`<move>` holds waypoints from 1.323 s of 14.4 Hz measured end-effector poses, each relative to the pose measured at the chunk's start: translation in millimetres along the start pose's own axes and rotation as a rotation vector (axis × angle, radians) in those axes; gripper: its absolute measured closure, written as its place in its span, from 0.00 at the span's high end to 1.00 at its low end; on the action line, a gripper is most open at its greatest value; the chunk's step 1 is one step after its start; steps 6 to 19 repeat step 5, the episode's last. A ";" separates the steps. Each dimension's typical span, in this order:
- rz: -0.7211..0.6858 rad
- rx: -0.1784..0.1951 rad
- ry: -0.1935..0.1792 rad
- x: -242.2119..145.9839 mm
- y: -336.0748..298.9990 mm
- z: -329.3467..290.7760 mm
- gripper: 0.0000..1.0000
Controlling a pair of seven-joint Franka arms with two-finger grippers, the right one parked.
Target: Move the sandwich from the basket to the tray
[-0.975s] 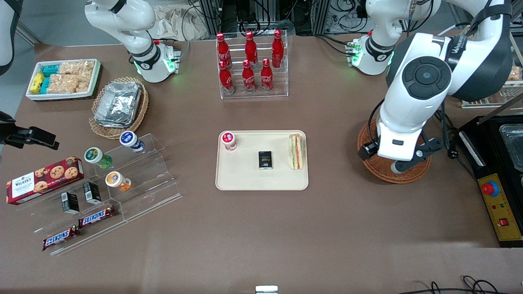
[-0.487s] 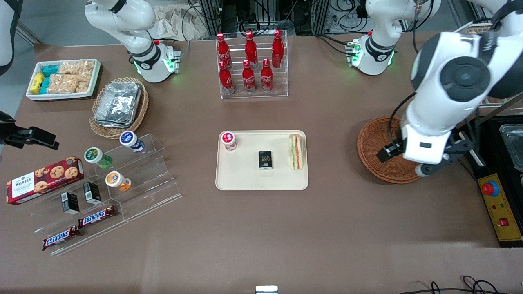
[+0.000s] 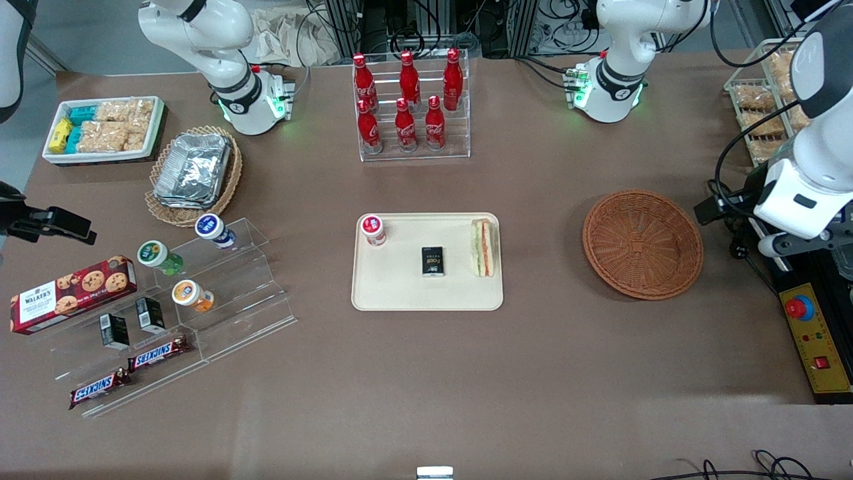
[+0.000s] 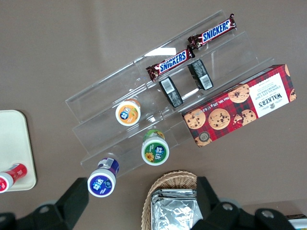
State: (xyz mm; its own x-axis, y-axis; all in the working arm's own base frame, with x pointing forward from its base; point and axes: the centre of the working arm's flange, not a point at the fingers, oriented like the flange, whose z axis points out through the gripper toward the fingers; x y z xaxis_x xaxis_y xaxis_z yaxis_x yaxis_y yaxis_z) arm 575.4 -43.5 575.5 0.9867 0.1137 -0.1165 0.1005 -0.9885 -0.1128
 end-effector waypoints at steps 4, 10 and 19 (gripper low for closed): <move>0.122 -0.011 -0.039 2.9 -28.5 9.6 1.00; 0.128 -0.013 -0.038 5.0 -30.9 10.3 1.00; 0.128 -0.013 -0.038 5.0 -30.9 10.3 1.00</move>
